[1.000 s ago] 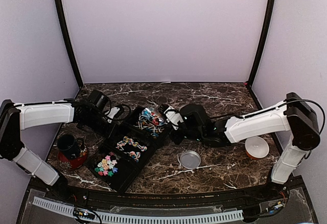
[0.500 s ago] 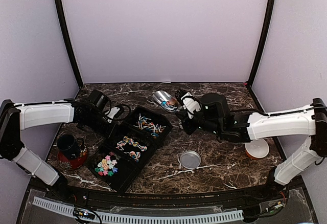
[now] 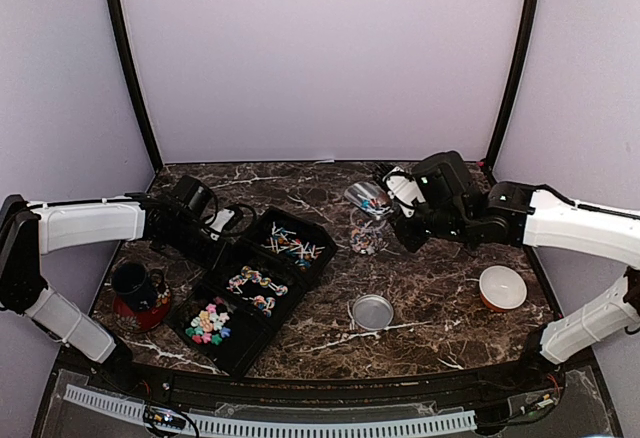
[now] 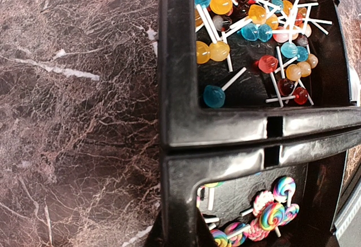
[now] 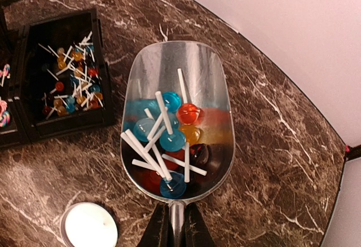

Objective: Pack the candies
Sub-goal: Place the fake candies in the packing box.

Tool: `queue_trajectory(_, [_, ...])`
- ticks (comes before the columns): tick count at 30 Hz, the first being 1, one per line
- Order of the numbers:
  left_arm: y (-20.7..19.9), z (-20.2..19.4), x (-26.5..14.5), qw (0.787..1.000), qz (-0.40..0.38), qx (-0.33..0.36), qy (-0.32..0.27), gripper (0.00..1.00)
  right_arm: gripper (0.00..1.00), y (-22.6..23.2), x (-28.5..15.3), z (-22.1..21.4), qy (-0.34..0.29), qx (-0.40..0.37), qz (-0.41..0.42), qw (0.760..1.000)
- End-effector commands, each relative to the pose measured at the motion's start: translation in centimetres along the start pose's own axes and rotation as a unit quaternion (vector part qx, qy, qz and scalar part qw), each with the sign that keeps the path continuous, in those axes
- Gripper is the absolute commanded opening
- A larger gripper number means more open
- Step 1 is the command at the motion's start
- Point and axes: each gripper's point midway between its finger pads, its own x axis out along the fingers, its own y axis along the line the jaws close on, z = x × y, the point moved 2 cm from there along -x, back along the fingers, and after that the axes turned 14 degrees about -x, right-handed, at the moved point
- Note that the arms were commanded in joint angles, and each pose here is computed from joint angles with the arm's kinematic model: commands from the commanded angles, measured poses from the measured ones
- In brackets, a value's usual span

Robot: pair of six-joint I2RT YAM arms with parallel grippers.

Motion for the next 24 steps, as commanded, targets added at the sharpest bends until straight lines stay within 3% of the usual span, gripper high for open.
queue_trajectory(1, [-2.2, 2.2, -2.4, 0.997, -0.05, 0.004, -0.053, 0.0, 0.0, -1.0, -0.8, -2.1, 0.063, 0.003, 0.003, 0.998])
queue_trajectory(11, [-2.2, 2.2, -2.5, 0.997, -0.051, 0.005, -0.054, 0.0, 0.0, -3.0, 0.0, -3.9, 0.139, 0.011, 0.019, 0.99])
queue_trajectory(24, [-2.1, 2.3, -2.5, 0.997, -0.049, 0.005, -0.054, 0.0, 0.0, -3.3, 1.7, -4.0, 0.194, -0.005, 0.039, 0.98])
